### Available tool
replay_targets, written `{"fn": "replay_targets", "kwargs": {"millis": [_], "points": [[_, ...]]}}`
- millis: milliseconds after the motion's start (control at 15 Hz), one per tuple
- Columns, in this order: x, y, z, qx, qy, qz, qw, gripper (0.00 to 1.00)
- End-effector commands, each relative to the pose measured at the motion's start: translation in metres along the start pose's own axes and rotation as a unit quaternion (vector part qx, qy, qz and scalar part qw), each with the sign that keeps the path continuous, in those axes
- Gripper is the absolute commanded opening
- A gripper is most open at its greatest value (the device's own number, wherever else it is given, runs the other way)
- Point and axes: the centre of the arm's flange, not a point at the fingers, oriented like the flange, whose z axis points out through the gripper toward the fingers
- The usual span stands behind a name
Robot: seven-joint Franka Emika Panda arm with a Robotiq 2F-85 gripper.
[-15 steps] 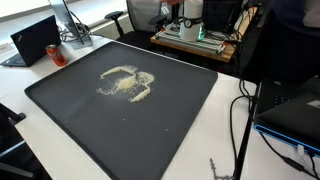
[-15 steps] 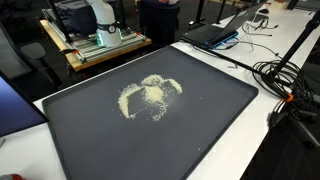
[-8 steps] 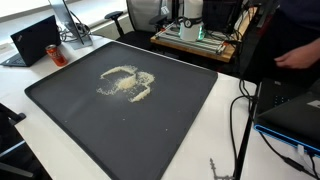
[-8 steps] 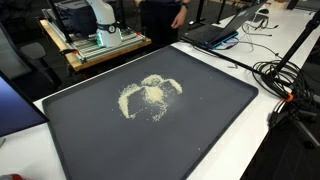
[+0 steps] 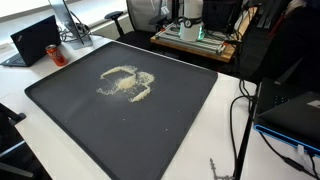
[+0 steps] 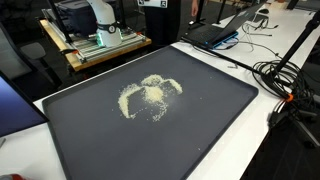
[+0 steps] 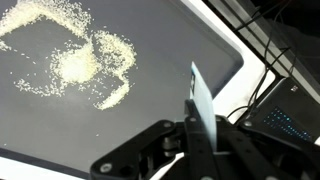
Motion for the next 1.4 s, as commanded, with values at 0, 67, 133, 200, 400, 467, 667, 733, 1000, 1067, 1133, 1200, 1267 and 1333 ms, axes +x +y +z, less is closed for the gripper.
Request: {"fn": "replay_targets", "kwargs": {"millis": [0,67,133,200,400,467,667,733,1000,1067,1133,1200,1267,1333], "points": [[0.009,-0.005,0.004,-0.013,0.003,0.004,0.9999,0.04],[0.015,-0.01,0.009,-0.02,0.004,0.006,0.9998,0.04],[0.019,-0.013,0.012,-0.022,0.004,0.007,0.9997,0.04],[0.019,-0.013,0.013,-0.022,0.003,0.007,0.9997,0.04],[0.018,-0.012,0.013,-0.022,0.004,0.009,0.9997,0.01],[0.029,-0.007,0.021,-0.035,0.009,0.017,0.9992,0.01],[0.07,-0.003,0.04,-0.09,0.018,0.032,0.9952,0.01],[0.084,-0.001,0.05,-0.111,0.018,0.042,0.9927,0.01],[0.114,0.009,0.095,-0.172,-0.009,0.08,0.9818,0.01],[0.12,0.015,0.107,-0.18,-0.017,0.093,0.9792,0.01],[0.125,0.019,0.118,-0.191,-0.024,0.107,0.9755,0.01],[0.13,0.024,0.129,-0.197,-0.03,0.12,0.9726,0.01],[0.135,0.028,0.139,-0.199,-0.036,0.132,0.9703,0.01],[0.14,0.031,0.148,-0.209,-0.038,0.144,0.9666,0.01]]}}
